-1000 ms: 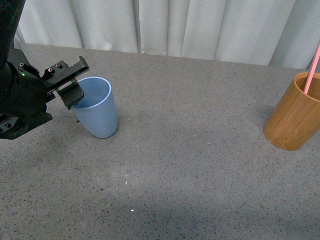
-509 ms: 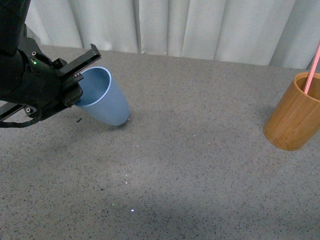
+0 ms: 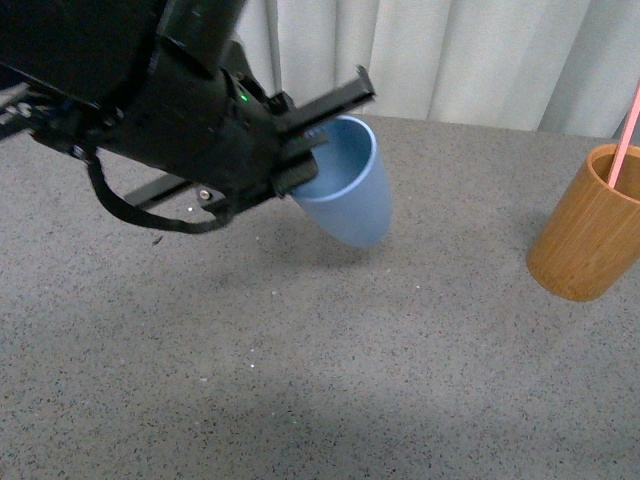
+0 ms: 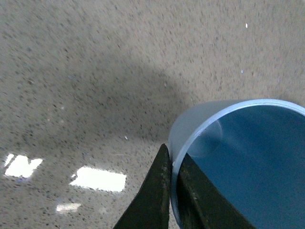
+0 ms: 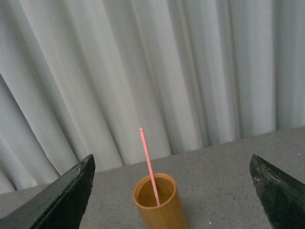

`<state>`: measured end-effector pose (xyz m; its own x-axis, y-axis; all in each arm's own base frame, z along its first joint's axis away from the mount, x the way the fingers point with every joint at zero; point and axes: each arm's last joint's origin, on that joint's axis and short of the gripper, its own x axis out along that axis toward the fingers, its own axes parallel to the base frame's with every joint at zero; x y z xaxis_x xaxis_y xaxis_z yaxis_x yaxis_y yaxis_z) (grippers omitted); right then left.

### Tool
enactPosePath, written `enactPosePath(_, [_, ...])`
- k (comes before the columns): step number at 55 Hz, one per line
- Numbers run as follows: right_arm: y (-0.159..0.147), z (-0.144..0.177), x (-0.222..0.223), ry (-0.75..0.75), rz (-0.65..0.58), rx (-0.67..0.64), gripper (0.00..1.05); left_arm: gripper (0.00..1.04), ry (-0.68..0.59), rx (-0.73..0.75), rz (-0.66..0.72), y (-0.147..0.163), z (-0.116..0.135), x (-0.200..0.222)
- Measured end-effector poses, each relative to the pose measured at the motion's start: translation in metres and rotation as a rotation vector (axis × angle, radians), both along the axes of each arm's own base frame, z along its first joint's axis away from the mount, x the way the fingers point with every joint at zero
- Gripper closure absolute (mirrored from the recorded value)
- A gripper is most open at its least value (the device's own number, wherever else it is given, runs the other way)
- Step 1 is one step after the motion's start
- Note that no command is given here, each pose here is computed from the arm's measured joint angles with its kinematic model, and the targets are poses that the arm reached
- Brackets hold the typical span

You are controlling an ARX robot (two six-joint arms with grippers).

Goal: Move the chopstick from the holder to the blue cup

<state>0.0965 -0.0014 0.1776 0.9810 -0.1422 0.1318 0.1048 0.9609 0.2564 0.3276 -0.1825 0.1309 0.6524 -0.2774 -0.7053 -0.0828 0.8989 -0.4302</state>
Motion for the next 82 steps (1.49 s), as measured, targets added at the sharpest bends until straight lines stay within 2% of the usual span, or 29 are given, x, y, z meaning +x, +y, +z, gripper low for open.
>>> enactPosePath(6, [0.0,0.0,0.0,0.0,0.0,0.0,0.1,1.01,0.027,0.028,-0.055,-0.021,-0.01,-0.01])
enactPosePath(14, [0.0,0.0,0.0,0.0,0.0,0.0,0.1,1.01,0.027,0.036,-0.077,-0.029,-0.011,-0.016])
enactPosePath(62, [0.0,0.0,0.0,0.0,0.0,0.0,0.1,1.01,0.043,0.054,-0.065,-0.033,-0.021,-0.018])
enactPosePath(66, [0.0,0.0,0.0,0.0,0.0,0.0,0.1,0.9,0.045,0.052,-0.068,-0.034,-0.021,-0.019])
enactPosePath(70, [0.0,0.0,0.0,0.0,0.0,0.0,0.1,0.74,0.048,0.048,-0.076,-0.035,-0.021,-0.02])
enactPosePath(82, [0.0,0.0,0.0,0.0,0.0,0.0,0.1,0.43,0.049,0.041,-0.082,-0.036,-0.021,-0.019])
